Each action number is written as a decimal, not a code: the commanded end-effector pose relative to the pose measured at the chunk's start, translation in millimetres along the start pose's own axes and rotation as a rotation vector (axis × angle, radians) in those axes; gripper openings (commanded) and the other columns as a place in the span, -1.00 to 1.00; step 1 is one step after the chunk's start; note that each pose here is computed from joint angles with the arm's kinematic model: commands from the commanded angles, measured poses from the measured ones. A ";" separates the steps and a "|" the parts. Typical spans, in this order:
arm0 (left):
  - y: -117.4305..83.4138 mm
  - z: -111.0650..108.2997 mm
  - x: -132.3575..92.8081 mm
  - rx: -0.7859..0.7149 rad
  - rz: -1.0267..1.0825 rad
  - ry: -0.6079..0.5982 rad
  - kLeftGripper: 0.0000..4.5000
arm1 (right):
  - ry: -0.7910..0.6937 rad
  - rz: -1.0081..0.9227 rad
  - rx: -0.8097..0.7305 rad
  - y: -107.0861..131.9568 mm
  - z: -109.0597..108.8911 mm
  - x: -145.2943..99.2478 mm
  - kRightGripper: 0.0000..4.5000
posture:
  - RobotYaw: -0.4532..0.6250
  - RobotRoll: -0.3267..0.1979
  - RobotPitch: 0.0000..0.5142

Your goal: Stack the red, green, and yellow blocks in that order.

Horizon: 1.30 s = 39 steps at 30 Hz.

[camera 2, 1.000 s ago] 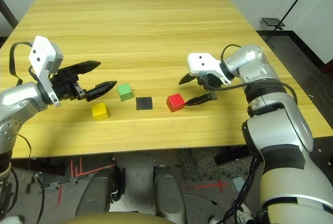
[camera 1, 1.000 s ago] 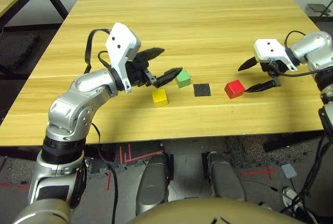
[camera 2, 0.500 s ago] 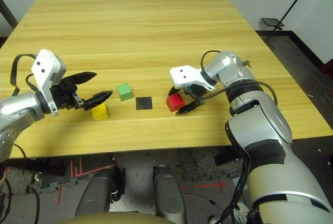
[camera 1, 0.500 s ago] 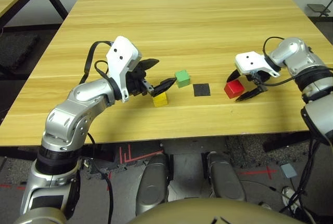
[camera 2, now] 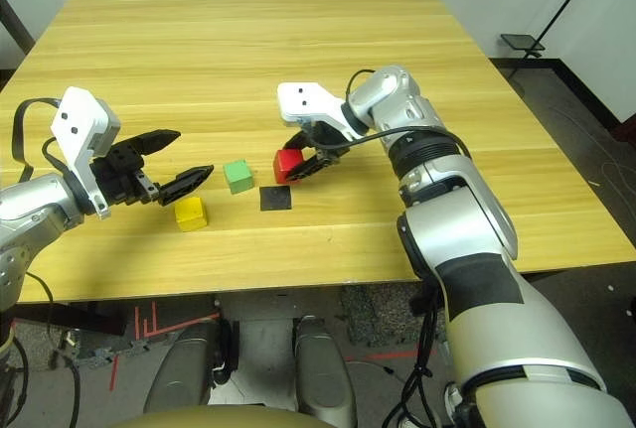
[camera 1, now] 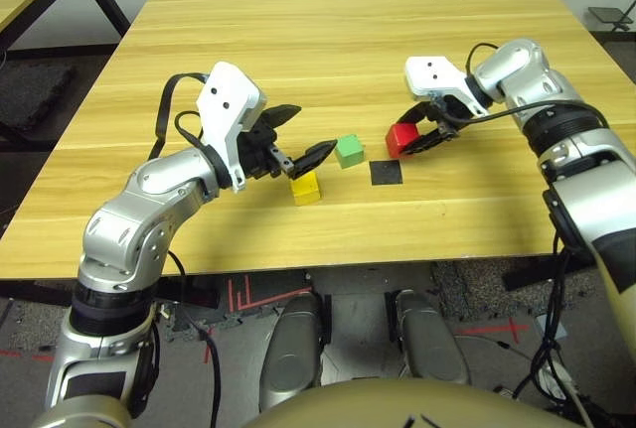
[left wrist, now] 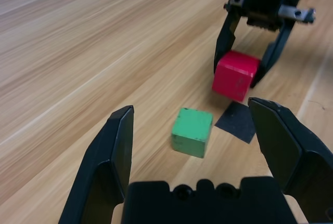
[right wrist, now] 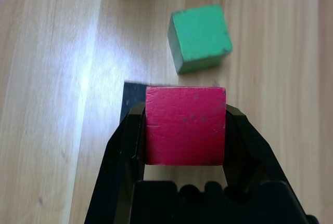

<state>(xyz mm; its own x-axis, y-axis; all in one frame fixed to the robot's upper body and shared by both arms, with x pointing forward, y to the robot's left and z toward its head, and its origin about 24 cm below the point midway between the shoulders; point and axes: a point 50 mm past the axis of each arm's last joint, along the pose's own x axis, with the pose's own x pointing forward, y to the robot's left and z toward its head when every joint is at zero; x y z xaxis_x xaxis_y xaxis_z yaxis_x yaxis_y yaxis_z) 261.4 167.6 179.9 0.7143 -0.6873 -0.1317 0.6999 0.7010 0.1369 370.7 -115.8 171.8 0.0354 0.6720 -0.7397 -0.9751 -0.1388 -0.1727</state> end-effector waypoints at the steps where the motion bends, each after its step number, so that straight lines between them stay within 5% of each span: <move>1: 0.0 0.4 4.6 0.002 0.011 -0.007 1.00 | 0.047 -0.013 0.002 1.6 -0.2 6.9 -0.09 | 0.80 -0.64 -0.53; 28: 1.0 5.0 13.8 -0.009 0.048 -0.033 1.00 | 0.136 0.072 0.025 19.5 -13.2 27.8 -0.09 | 0.84 -0.66 -0.44; 35: 3.7 -7.7 25.7 -0.035 -0.030 0.057 1.00 | 0.026 0.091 -0.004 16.2 -6.2 9.5 0.93 | 0.80 -0.55 -0.49; 39: 5.9 -17.0 34.0 -0.034 -0.106 0.117 1.00 | -0.126 0.028 -0.013 5.3 4.0 -30.2 0.97 | 0.74 -0.49 -0.53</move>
<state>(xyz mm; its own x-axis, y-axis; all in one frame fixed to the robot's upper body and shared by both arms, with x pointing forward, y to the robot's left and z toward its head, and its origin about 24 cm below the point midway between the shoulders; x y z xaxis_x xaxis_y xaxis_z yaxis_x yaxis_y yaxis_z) 286.1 153.4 165.3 0.6615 -0.7179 -0.2169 0.7452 0.6617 0.0829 360.6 -125.9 173.4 -0.0421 0.6839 -0.7284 -0.9761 -0.1838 -0.1161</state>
